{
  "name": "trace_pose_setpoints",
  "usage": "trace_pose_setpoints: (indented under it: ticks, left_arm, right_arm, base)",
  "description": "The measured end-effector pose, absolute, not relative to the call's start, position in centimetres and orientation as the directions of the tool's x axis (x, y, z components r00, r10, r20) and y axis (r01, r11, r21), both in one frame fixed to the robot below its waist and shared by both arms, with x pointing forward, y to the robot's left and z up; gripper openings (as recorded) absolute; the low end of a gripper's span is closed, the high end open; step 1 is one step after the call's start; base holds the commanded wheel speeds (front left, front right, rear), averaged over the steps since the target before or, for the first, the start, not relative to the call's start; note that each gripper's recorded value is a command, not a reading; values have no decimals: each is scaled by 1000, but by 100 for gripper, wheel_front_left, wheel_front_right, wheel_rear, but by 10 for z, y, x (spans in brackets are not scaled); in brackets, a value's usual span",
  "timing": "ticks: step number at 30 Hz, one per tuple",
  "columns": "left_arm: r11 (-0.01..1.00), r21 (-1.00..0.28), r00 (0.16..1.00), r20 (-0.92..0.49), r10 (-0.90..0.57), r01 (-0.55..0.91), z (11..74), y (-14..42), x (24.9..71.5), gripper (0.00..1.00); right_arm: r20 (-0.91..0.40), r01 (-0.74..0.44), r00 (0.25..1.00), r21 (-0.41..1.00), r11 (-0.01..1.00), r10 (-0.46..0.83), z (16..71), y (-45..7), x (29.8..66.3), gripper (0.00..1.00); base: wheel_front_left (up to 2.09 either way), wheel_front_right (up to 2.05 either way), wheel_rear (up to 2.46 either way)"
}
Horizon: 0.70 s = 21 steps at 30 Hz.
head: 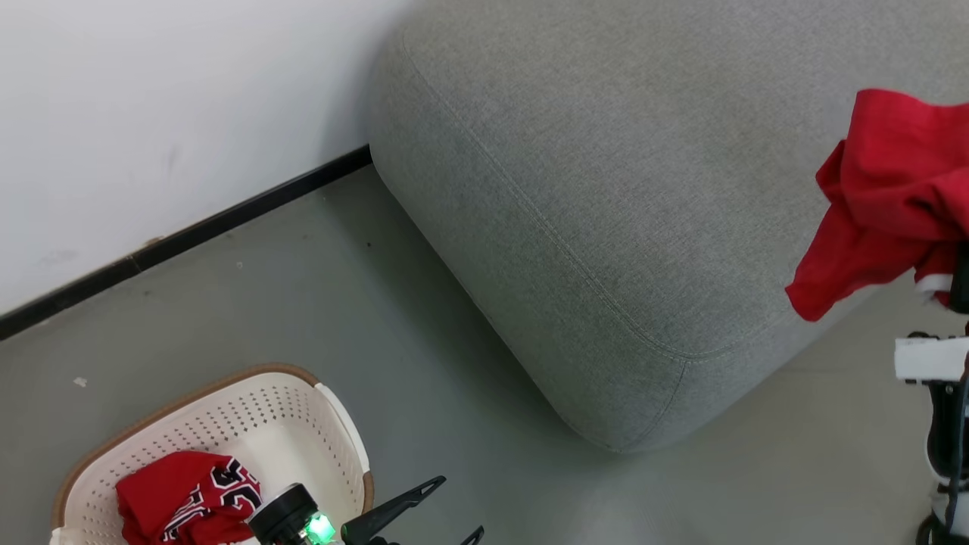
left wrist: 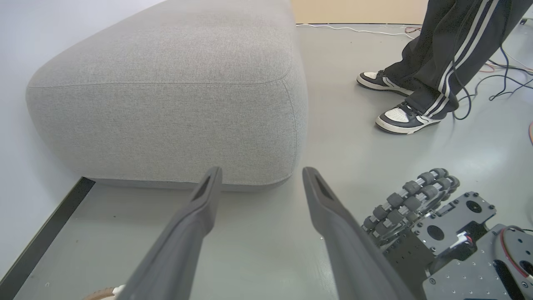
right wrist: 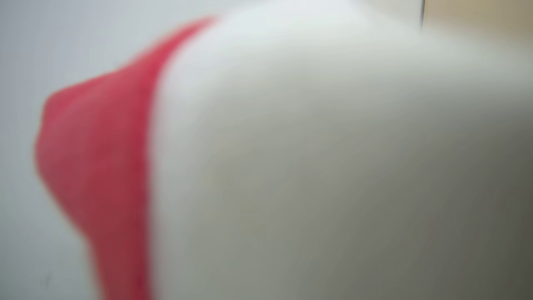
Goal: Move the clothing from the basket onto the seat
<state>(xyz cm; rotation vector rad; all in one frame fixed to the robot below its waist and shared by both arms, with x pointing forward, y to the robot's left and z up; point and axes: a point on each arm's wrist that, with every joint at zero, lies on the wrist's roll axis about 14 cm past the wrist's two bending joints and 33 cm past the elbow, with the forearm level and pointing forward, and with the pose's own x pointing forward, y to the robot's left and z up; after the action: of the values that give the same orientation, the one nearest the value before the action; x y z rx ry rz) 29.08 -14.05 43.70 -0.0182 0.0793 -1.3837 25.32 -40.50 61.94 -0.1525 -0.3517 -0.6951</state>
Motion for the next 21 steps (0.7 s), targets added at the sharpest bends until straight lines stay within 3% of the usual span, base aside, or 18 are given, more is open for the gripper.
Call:
trace_pose_setpoints:
  ticks: [21]
  left_arm:
    - [167, -96, 158, -92, -983, 981, 398, -122, 305, 100]
  right_arm:
    - [354, 645, 728, -65, 761, -587, 623, -427, 329, 0]
  base:
    - [0, 0, 0]
